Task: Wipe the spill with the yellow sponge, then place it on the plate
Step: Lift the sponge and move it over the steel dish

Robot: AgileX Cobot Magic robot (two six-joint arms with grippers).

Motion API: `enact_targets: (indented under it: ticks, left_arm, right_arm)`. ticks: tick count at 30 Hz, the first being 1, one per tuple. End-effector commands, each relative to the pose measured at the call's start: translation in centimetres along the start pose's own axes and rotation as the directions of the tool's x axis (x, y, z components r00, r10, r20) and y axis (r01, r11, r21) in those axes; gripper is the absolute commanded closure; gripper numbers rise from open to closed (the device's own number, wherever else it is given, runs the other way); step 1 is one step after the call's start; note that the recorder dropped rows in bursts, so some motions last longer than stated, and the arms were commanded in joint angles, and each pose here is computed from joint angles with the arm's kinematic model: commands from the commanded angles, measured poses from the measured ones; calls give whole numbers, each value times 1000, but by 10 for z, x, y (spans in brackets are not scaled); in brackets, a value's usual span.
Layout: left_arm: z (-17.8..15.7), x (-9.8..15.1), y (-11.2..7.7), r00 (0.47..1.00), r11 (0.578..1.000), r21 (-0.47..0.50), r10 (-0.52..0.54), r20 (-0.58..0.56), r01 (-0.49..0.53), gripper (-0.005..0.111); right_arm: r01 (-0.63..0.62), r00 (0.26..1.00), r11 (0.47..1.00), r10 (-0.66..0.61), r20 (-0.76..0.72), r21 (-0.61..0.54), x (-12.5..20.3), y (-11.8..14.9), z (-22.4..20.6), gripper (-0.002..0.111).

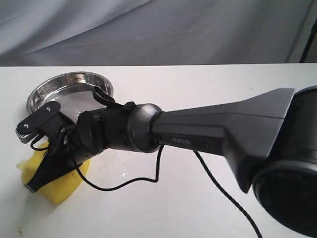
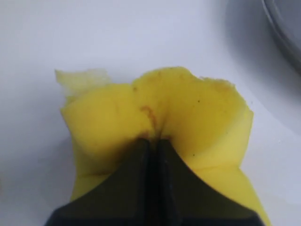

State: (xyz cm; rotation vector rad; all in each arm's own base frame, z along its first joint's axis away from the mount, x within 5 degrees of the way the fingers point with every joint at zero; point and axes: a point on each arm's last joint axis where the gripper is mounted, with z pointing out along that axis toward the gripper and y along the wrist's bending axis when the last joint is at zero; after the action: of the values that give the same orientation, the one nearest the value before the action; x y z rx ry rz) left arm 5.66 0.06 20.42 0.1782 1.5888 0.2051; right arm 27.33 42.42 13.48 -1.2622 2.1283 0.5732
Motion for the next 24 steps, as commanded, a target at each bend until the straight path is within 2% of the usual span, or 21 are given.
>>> enact_targets:
  ticks: [1,11,16,24]
  left_arm:
    - [0,0,0,1000,1000,0,-5,12,5,107]
    - [0,0,0,1000,1000,0,-5,12,5,107]
    - [0,0,0,1000,1000,0,-5,12,5,107]
    - [0,0,0,1000,1000,0,-5,12,5,107]
  right_arm:
    - [8,991,999,-13,135,38,-25,0,-22,108]
    - [43,941,989,-88,326,143,-51,-8,-42,108]
    - [28,938,986,-82,336,162,-51,-19,-44,108]
    - [-12,922,973,-78,380,229,-52,-50,-49,108]
